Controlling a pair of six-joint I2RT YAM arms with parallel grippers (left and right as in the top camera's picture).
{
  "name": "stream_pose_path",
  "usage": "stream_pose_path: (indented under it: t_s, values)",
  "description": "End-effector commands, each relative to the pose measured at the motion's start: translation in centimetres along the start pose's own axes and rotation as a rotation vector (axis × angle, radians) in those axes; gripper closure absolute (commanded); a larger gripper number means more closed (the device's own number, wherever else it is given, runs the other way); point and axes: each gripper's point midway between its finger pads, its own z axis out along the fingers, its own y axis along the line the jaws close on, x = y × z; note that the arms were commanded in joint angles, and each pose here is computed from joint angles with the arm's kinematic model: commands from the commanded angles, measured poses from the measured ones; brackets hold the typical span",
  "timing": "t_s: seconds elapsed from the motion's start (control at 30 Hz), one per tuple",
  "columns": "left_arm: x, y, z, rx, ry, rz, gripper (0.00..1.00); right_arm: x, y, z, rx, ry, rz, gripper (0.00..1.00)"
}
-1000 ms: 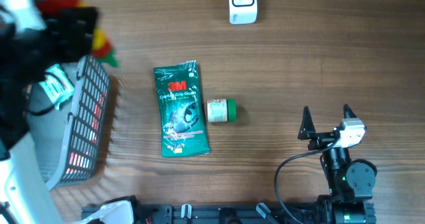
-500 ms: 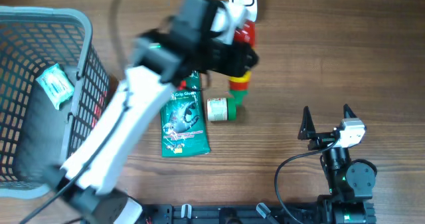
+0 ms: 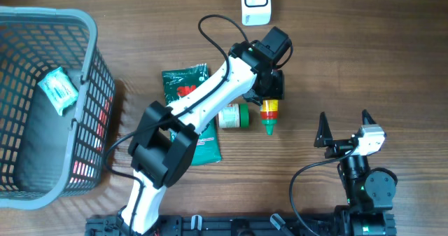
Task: Scan the item barcode
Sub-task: 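Set the red-capped bottle on the table right of the jar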
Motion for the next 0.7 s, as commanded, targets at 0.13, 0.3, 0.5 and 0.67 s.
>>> stream_pose_path:
  t_s: [0.13,0.3,0.5,0.67]
  values:
    - [2.0,2.6,3.7,-0.112,-0.008,-0.057,0.46,-0.1,0.2,0.0,-0.009,-0.006,-0.009,0.0]
    - [3.0,3.3,5.7,-0.114,-0.008,-0.045,0.44,-0.1,0.2,0.0,-0.009,-0.006,-0.01,0.0]
    - [3.1,4.7,5.6,-0.174,-0.013,-0.052,0.45,-0.1,0.2,0.0,-0.009,-0.006,-0.01,0.0]
    - [3.2,4.8,5.5,-0.179,-0.009,-0.05,0.36,-0.1,0.2,0.0,-0.009,-0.006,-0.01,0.0]
